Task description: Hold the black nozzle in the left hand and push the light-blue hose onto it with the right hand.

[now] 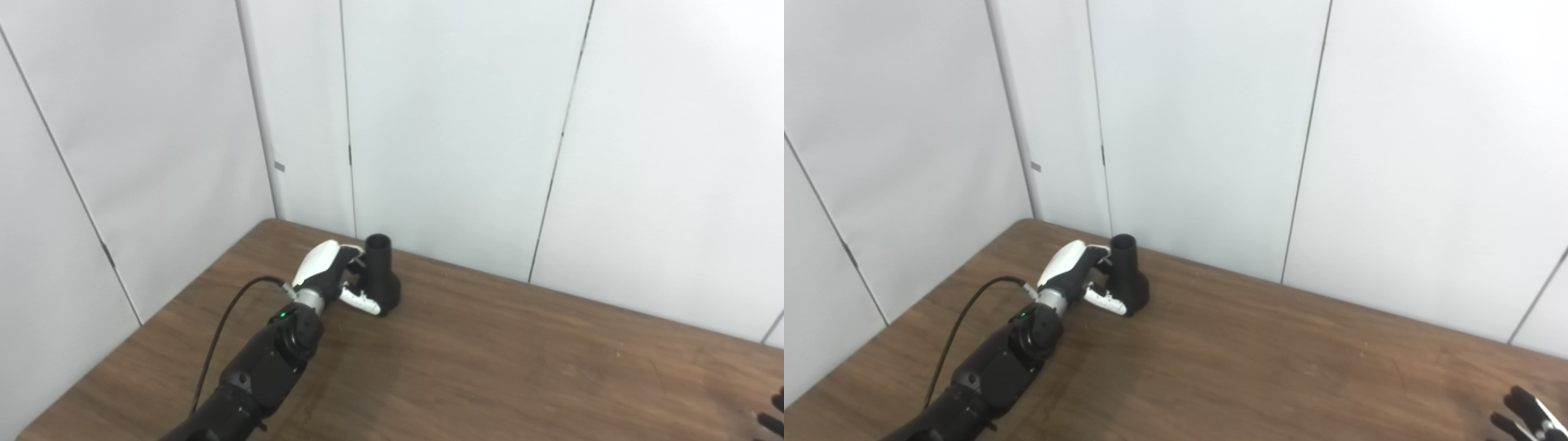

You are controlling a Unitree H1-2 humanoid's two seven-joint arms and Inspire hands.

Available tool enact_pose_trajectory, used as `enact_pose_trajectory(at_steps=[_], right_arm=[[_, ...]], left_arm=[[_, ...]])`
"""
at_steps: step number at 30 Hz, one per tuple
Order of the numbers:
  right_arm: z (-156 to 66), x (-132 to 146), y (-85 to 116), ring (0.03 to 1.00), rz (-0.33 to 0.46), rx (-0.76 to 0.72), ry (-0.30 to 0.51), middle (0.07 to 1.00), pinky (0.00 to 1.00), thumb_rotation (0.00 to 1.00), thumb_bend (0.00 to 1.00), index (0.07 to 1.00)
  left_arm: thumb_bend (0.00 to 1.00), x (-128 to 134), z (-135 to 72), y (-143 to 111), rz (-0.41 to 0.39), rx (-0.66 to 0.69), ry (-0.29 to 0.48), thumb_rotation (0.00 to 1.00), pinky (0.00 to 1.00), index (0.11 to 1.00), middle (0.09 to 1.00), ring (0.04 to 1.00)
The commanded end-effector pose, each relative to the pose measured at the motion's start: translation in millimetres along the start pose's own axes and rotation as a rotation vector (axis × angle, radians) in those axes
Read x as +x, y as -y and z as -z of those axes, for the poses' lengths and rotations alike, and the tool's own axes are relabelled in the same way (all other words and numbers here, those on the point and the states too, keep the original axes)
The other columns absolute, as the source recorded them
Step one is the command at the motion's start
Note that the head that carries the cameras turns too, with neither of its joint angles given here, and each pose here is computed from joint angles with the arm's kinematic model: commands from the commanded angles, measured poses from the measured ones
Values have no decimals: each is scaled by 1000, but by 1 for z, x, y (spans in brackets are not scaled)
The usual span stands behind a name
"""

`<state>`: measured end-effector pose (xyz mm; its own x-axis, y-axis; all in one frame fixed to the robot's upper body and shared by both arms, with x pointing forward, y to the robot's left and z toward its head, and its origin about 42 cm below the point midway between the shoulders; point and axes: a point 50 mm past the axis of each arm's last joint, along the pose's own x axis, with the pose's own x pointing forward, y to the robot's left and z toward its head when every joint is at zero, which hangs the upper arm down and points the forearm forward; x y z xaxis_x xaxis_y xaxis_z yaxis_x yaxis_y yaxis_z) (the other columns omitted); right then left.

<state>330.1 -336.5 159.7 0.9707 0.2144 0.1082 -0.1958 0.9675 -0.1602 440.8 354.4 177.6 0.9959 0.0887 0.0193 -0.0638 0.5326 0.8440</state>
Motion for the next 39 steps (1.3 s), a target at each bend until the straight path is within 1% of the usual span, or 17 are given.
enact_pose_trajectory(at_steps=[1, 3, 6, 9, 12, 14, 15, 18, 20, 24, 27, 29, 30, 34, 36, 39], right_arm=[[-27, 11, 10, 881, 11, -46, 91, 938, 748, 173, 657, 930], [-29, 12, 10, 874, 11, -47, 93, 933, 737, 200, 674, 925], [-30, 12, 11, 870, 11, -47, 95, 929, 732, 216, 686, 921], [-31, 11, 12, 867, 10, -47, 96, 927, 731, 221, 693, 917], [-33, 10, 14, 864, 13, -51, 96, 925, 728, 223, 698, 915], [-35, 10, 14, 863, 18, -52, 100, 925, 730, 214, 697, 915], [-37, 11, 14, 864, 21, -52, 103, 926, 732, 211, 695, 916], [-44, 14, 11, 868, 23, -49, 112, 932, 741, 208, 694, 925], [-47, 15, 8, 866, 19, -45, 115, 933, 740, 204, 696, 928], [-64, 17, 0, 863, 9, -45, 127, 934, 734, 178, 699, 929], [-75, 18, -6, 857, 31, -60, 99, 923, 736, 179, 720, 916], [-81, 18, -7, 833, 54, -83, 81, 894, 730, 182, 771, 892], [-83, 19, -7, 829, 63, -96, 79, 890, 729, 180, 778, 889], [-86, 22, -8, 810, 65, -99, 108, 879, 696, 205, 798, 879], [-88, 23, -9, 807, 59, -97, 122, 875, 684, 200, 797, 878], [-93, 24, -10, 803, 61, -113, 145, 871, 665, 211, 804, 876]], left_arm=[[527, -5, -1, 12, 64, 61, 29, 0, 1000, 483, 488, 649], [527, -6, -2, 18, 91, 66, 51, 0, 1000, 482, 489, 643], [527, -8, -4, 31, 140, 66, 78, 0, 1000, 481, 489, 643], [526, -12, -12, 49, 214, 57, 114, 0, 1000, 480, 493, 647], [526, -16, -22, 64, 274, 42, 155, 0, 1000, 479, 494, 650], [526, -19, -32, 75, 312, 35, 191, 0, 1000, 479, 493, 653], [526, -21, -40, 81, 330, 29, 216, 0, 1000, 479, 493, 653], [526, -26, -60, 93, 356, -1, 273, 0, 1000, 480, 490, 653], [526, -28, -70, 98, 360, -33, 297, 0, 1000, 479, 491, 654], [526, -40, -91, 117, 387, -105, 360, 0, 1000, 480, 489, 652], [527, -47, -99, 128, 426, -119, 395, 0, 1000, 483, 482, 651], [527, -51, -105, 136, 458, -118, 420, 0, 1000, 485, 481, 650], [526, -54, -108, 141, 477, -112, 433, 0, 1000, 485, 481, 650], [526, -60, -114, 159, 552, -87, 477, 0, 1000, 480, 492, 649], [525, -62, -116, 164, 576, -76, 491, 0, 1000, 477, 498, 650], [525, -67, -124, 172, 615, -54, 522, 0, 1000, 474, 502, 650]])
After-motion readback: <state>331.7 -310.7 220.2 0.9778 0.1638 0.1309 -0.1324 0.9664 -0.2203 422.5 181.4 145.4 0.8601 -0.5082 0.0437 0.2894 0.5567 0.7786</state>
